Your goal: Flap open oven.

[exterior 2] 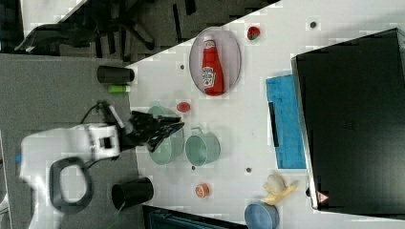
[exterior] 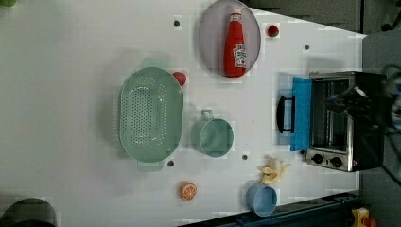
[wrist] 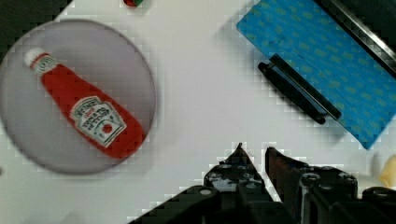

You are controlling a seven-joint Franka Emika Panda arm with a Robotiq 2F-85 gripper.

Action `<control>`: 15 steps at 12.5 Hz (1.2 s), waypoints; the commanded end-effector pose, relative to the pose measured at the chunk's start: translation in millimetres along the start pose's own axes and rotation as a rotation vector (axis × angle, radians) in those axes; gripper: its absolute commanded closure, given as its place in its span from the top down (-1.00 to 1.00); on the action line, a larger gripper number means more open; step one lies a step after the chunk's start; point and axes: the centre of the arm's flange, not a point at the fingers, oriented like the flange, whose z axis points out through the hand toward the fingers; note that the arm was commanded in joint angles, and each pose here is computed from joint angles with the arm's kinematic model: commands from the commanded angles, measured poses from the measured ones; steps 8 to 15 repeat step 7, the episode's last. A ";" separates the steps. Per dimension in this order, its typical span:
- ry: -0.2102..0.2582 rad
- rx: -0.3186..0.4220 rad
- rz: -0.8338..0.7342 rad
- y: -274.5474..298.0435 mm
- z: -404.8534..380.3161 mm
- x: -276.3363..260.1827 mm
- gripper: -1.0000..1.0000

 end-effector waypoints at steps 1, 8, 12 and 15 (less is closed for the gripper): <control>-0.069 0.021 0.142 27.3 -33.1 9.2 -0.65; -0.106 -0.012 0.148 51.2 -110.0 5.1 -0.65; -0.106 -0.012 0.148 51.2 -110.0 5.1 -0.65; -0.106 -0.012 0.148 51.2 -110.0 5.1 -0.65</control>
